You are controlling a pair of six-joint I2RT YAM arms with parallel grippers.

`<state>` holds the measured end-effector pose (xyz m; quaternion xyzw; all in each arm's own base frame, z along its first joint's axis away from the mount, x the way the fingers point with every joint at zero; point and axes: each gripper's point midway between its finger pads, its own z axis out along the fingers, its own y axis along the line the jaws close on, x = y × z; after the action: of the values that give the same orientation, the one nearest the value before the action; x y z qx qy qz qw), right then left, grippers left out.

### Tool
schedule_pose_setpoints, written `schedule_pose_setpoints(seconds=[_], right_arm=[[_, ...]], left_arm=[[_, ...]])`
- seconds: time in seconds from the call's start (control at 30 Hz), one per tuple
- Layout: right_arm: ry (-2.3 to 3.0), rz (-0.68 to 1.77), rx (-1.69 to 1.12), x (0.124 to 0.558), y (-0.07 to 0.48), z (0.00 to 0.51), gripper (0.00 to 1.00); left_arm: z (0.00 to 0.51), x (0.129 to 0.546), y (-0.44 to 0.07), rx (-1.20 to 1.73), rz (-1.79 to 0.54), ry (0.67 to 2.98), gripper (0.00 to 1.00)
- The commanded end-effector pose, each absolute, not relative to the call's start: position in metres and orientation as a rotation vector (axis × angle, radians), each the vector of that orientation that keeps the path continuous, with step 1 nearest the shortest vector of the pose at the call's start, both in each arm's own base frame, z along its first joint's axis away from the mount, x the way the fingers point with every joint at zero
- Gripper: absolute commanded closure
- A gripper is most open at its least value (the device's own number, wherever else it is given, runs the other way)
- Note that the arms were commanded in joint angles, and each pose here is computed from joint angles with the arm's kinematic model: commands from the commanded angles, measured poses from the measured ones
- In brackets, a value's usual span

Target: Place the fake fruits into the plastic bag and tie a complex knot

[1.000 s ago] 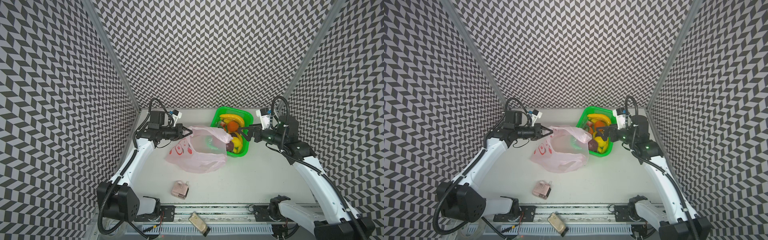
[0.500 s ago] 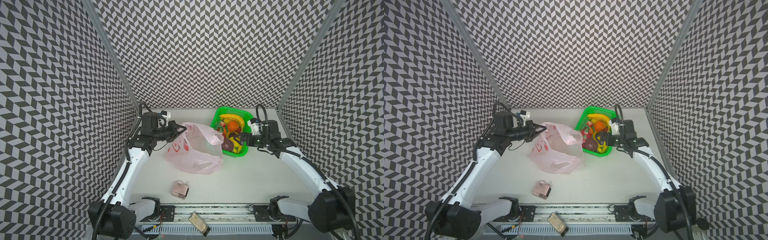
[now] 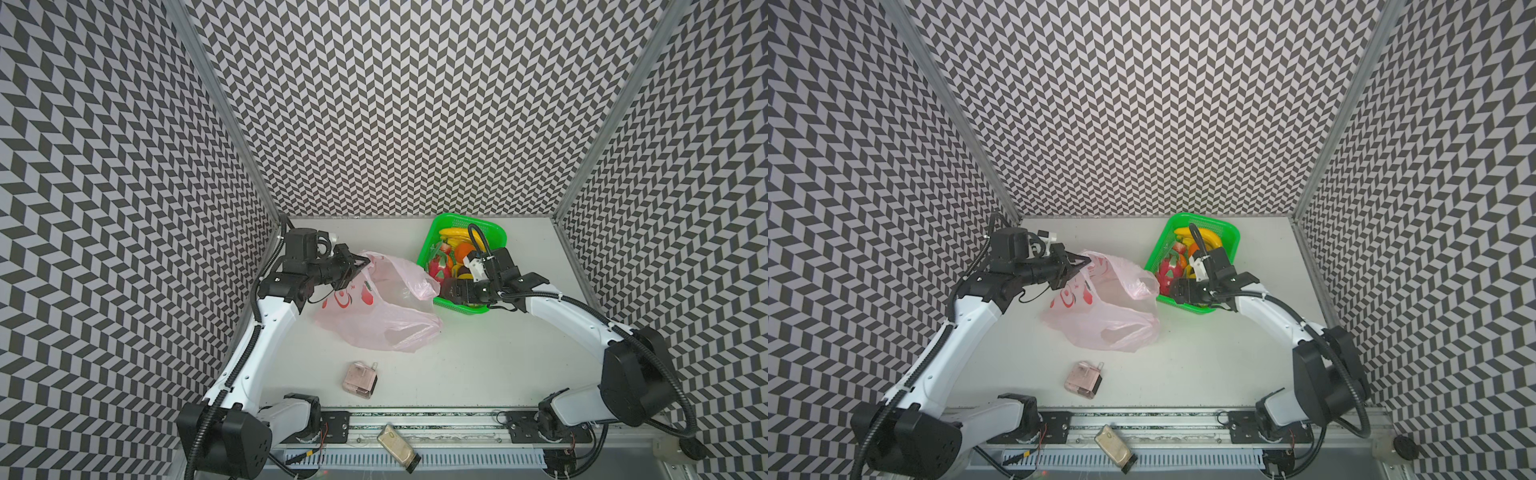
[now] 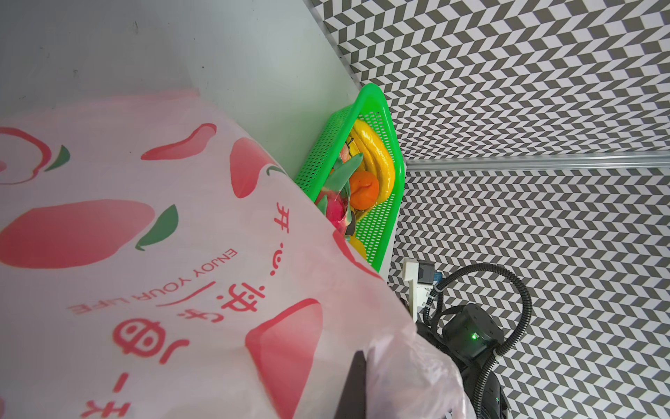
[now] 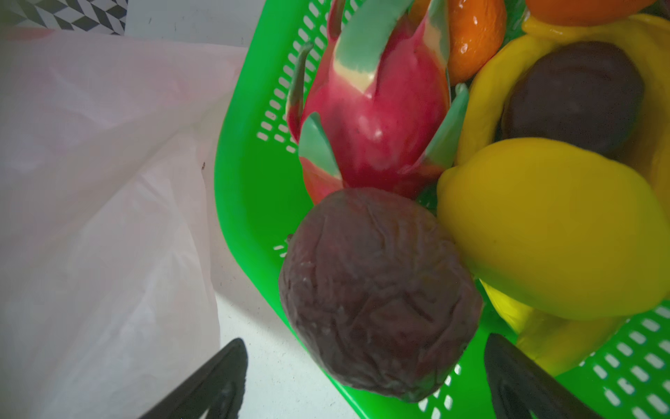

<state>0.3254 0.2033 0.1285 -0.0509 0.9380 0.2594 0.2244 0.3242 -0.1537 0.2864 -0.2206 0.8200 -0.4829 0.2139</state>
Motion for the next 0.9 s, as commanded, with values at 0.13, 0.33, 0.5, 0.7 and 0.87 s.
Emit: schedule_pose_setpoints(seconds=[0.13,0.33,0.5,0.7,0.87], right_arm=[[2.510,0.744,-0.077,0.354,0.216,0.138,0.01],[2.535,0.715,-0.079,0.359,0.221,0.125,0.01],[2.553,0.719,-0.090,0.353,0.221,0.118,0.04],[2.551,0.738,-0.116,0.347,0.221,0.121,0.24],[2.506,0.736,-0.121,0.348,0.219,0.137,0.31]], left_arm=[[0.291,0.325,-0.148,-0.654,-1.319,2.241,1.00],[0.286,0.324,-0.147,-0.664,-1.317,2.244,1.00],[0.284,0.323,-0.145,-0.692,-1.309,2.244,1.00],[0.283,0.323,-0.145,-0.700,-1.315,2.244,1.00],[0.281,0.324,-0.145,-0.714,-1.320,2.244,1.00]])
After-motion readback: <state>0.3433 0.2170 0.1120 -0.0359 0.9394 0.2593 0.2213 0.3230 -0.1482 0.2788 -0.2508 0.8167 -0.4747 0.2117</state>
